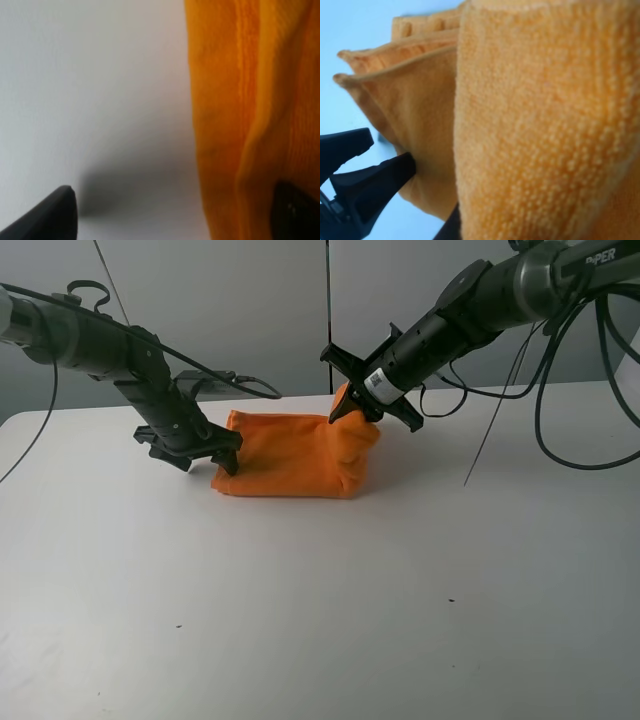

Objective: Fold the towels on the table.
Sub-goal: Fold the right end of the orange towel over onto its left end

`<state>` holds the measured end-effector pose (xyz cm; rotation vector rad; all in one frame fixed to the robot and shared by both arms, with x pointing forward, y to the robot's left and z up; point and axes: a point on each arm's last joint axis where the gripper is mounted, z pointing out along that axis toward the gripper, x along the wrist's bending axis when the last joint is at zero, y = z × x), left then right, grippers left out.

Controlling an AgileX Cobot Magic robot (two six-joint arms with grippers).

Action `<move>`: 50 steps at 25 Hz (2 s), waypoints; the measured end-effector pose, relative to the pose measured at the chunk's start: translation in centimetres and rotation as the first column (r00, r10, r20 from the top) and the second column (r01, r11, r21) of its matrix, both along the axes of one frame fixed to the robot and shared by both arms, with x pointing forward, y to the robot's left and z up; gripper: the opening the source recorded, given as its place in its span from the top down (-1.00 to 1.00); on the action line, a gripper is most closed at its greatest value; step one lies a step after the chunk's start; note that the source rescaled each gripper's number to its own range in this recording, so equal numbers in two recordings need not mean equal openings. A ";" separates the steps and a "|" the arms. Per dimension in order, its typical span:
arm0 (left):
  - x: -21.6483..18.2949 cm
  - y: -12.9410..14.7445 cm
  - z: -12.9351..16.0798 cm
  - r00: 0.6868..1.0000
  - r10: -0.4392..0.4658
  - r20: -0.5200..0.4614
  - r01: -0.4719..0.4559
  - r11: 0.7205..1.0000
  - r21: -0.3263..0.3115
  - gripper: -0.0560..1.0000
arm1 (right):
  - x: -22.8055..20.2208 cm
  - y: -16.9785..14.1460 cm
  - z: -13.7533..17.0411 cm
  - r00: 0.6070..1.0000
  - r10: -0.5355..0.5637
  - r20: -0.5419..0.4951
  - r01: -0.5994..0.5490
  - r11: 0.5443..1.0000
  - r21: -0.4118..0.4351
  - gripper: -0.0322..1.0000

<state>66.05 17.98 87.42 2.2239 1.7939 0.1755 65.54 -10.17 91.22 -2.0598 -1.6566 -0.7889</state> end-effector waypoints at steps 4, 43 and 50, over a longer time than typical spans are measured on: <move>0.0 0.0 0.0 1.000 0.000 0.000 0.000 1.000 0.000 -0.98 | -0.2 1.9 -1.5 0.999 0.003 -0.034 -0.002 1.000 0.028 0.90; 0.5 0.1 1.8 0.999 -0.031 0.038 0.030 0.999 0.029 -0.98 | 0.3 7.8 -5.6 0.994 -0.081 -0.068 0.088 0.989 0.115 0.90; 0.8 1.5 9.0 0.983 -0.005 0.181 0.002 1.000 0.017 -0.98 | 0.2 7.8 -5.6 0.995 -0.072 -0.065 0.079 0.990 0.114 0.90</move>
